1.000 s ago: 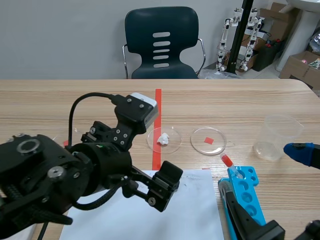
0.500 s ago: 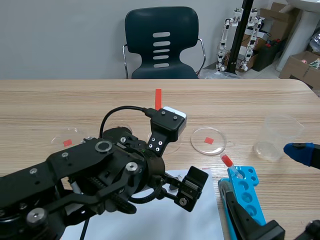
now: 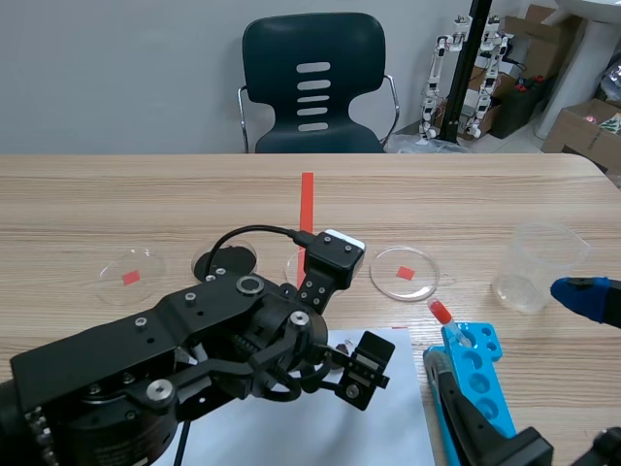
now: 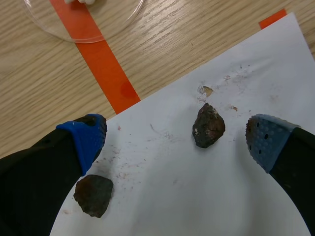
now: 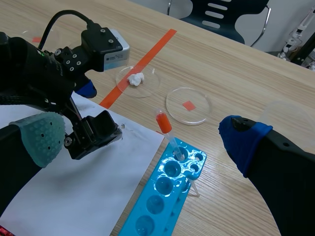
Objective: Pick up the right mineral with the left hand
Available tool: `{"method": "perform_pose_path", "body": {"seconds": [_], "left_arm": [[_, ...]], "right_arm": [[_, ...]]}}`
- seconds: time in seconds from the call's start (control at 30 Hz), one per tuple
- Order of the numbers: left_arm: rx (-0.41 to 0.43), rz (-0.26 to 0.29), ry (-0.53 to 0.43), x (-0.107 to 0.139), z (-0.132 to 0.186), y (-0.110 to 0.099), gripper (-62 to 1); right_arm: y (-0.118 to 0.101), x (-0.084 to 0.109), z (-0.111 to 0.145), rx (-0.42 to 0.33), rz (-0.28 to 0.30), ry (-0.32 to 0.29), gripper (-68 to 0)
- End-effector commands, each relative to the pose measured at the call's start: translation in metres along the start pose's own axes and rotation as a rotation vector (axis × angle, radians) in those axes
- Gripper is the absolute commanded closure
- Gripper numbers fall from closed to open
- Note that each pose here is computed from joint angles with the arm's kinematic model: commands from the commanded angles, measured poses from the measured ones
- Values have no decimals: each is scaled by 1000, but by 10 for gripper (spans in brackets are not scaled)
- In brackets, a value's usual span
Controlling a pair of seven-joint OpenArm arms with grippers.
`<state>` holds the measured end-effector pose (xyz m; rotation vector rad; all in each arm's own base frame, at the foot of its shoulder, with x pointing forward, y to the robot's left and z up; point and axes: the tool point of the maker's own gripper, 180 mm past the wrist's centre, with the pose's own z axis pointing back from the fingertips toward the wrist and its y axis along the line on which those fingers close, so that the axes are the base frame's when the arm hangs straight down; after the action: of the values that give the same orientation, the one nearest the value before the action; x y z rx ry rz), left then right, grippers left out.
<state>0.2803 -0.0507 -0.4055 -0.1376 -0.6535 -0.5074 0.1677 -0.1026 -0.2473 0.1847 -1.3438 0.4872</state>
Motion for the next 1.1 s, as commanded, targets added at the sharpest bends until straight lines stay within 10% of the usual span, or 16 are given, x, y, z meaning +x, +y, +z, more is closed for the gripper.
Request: {"method": "perform_pose_path", "body": {"seconds": [0.0, 0.47, 1.07], "left_arm": [[-13, -1, -21, 10, 0, -7, -590], [-14, 8, 0, 6, -8, -14, -401], [-36, 23, -47, 18, -7, -24, -317]], "right_arm": [[-2, 6, -2, 1, 3, -28, -679], [-2, 6, -2, 1, 3, -27, -679], [-2, 6, -2, 1, 3, -27, -679]]}}
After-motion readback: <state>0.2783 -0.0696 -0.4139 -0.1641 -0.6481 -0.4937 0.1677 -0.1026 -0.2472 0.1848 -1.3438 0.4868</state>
